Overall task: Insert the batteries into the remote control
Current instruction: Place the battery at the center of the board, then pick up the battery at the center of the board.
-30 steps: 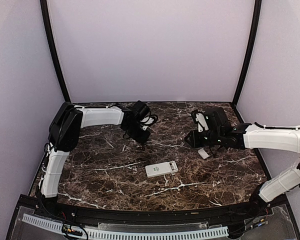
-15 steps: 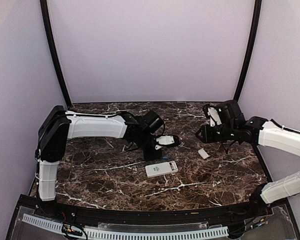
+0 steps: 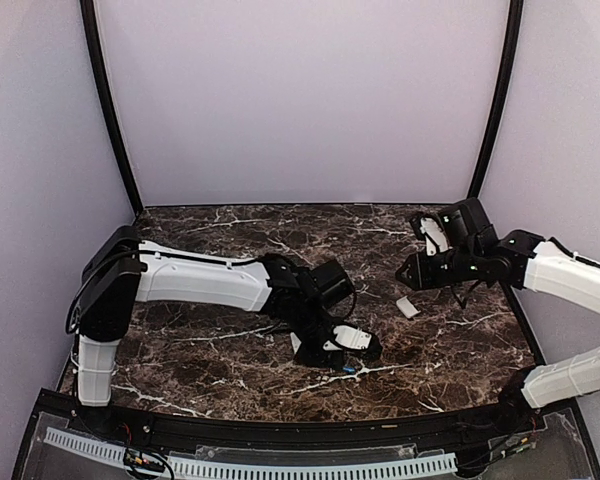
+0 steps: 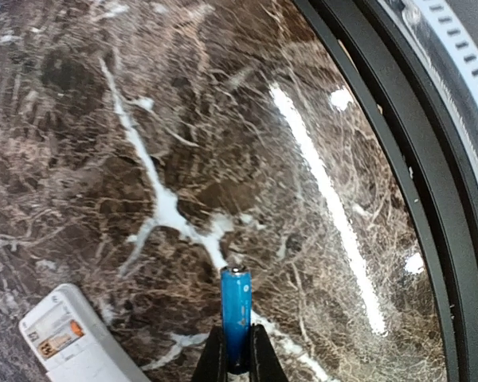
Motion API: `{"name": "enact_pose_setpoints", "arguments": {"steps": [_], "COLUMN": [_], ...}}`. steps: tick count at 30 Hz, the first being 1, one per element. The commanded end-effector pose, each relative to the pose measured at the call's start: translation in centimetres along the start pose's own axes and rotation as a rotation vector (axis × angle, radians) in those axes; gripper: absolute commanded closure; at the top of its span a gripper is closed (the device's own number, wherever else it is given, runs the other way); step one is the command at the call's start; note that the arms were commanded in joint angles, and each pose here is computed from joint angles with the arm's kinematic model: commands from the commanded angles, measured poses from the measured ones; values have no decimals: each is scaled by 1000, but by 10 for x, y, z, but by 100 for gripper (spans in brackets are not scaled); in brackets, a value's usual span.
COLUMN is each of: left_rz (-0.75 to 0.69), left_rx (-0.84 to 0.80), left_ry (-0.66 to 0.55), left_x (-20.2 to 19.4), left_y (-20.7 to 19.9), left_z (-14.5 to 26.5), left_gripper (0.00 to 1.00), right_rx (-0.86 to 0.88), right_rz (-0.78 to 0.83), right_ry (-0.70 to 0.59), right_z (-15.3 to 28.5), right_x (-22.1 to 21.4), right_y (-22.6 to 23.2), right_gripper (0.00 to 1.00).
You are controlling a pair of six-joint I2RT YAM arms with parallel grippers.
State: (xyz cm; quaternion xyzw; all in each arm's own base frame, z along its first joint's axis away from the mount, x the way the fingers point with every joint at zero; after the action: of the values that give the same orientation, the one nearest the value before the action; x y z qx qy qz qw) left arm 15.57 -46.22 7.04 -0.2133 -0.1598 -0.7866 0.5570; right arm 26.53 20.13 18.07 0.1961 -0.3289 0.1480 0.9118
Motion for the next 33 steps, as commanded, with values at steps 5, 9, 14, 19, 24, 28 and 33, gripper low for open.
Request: {"name": "enact_pose_setpoints", "arguments": {"steps": [5,9,14,19,24,28,33], "left_rz": [-151,-174,-180,-141,-49,32,369], "left_rx": [-12,-10,36,133,108,116,178], "left_ry": [205,230,235,189,73,-74,-378], "left_x": [-43,-50,-46,-18,14,29,26], "left_y": [-26,-31,-24,-6,-7,-6,40], "left_z": [-32,-38,-36,-11,25,55,126], "left_gripper": [88,67,44,35,11,8,7], "right_rx": [62,67,69,84,143,203,277], "right_rz": [-14,-31,-45,-36,-10,18,57], "right_ry": [21,5,4,12,56,108,171], "right_z": [-3,0,4,9,7,7,1], "right_x": [-4,-7,-13,-17,-22,-29,-43], "right_y": [9,8,6,8,18,28,45], "right_gripper": [71,71,71,70,69,67,63]}}
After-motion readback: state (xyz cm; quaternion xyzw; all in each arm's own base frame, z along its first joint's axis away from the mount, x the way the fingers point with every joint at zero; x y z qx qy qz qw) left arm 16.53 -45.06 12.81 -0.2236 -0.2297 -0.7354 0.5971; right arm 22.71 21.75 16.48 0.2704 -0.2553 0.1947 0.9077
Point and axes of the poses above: each gripper's point midway between its finger pads, its own z axis back along the fingers, its own y axis along the line the jaws close on, x = y × z, the point moved 1 cm from there along z, back along the fingers, and after that the axes turned 3 degrees about z, right-handed, at the moved point
